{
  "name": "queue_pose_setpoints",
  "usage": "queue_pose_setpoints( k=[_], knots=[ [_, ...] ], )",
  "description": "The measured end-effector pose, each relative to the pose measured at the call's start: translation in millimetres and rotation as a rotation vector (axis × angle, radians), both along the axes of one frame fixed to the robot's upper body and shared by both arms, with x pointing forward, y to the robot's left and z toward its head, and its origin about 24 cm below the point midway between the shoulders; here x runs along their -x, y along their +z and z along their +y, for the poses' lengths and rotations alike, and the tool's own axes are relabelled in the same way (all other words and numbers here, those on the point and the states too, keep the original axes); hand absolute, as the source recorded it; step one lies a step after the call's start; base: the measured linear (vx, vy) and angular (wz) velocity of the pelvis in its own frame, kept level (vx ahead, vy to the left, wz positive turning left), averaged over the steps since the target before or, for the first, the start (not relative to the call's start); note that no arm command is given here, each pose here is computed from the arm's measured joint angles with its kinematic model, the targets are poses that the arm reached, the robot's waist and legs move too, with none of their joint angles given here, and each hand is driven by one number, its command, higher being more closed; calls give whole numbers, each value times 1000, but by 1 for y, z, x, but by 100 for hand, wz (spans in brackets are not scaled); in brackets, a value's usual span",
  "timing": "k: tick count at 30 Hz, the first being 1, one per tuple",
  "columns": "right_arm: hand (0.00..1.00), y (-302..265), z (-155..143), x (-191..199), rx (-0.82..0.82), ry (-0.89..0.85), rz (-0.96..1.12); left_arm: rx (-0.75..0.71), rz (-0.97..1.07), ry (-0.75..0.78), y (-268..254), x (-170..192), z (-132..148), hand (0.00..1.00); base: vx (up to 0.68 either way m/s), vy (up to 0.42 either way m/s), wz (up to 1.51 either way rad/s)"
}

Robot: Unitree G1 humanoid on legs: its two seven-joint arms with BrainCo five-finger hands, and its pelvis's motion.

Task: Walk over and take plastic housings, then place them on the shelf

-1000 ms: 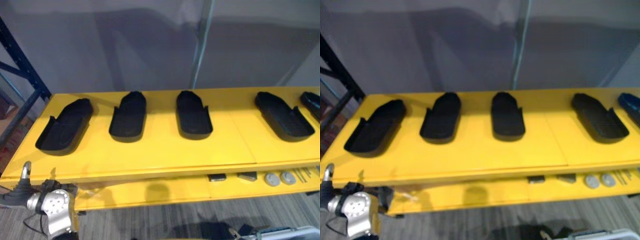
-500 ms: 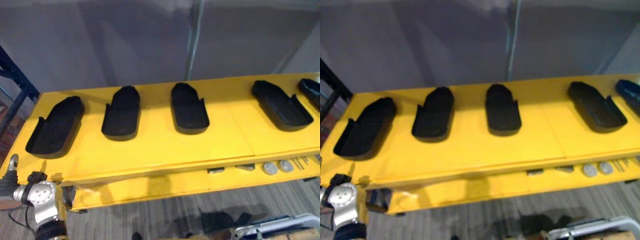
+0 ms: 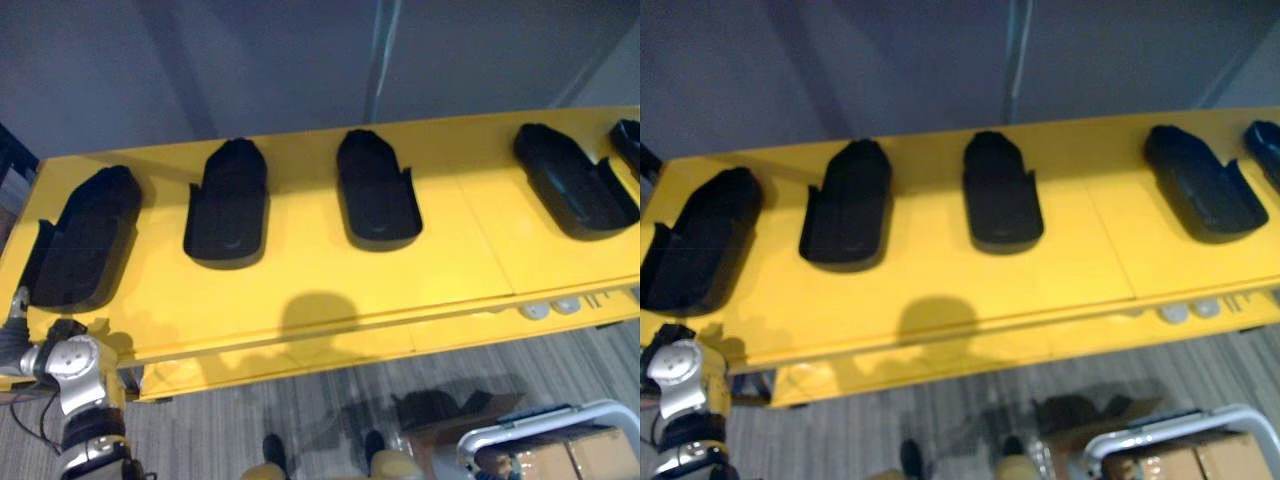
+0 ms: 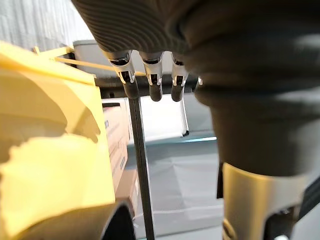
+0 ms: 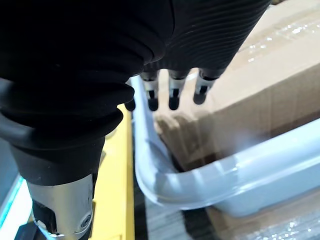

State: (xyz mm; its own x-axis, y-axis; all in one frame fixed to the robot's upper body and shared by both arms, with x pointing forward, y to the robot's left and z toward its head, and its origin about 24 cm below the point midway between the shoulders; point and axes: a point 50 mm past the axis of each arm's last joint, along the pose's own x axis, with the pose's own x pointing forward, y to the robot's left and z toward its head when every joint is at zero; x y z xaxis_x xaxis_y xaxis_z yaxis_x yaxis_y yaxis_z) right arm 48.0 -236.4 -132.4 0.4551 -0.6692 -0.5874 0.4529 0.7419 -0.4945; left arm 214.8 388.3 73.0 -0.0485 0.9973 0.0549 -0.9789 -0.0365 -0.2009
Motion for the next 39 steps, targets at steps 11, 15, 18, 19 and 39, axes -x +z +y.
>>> queue_pose_setpoints(
  k=[11, 15, 18, 19, 39],
  knots=[
    [0, 0, 3, -2, -9, 7, -8, 8, -11, -31, 15, -16, 8, 0, -33, 10, -7],
    [0, 0, 2, -2, -7, 8, -11, 10, -8, -63, 17, -24, 5, 0, -46, -12, -2],
    [0, 1, 2, -6, -5, 10, -23, 10, 2, -79, 20, -29, 5, 0, -45, 0, -3],
    [0, 2, 2, -7, -5, 11, -28, 5, -7, -85, 25, -31, 6, 0, -47, 9, -4],
    [0, 6, 2, -17, 3, 21, -72, -18, -40, -81, 43, -39, 11, 0, -7, 2, -1]
  ],
)
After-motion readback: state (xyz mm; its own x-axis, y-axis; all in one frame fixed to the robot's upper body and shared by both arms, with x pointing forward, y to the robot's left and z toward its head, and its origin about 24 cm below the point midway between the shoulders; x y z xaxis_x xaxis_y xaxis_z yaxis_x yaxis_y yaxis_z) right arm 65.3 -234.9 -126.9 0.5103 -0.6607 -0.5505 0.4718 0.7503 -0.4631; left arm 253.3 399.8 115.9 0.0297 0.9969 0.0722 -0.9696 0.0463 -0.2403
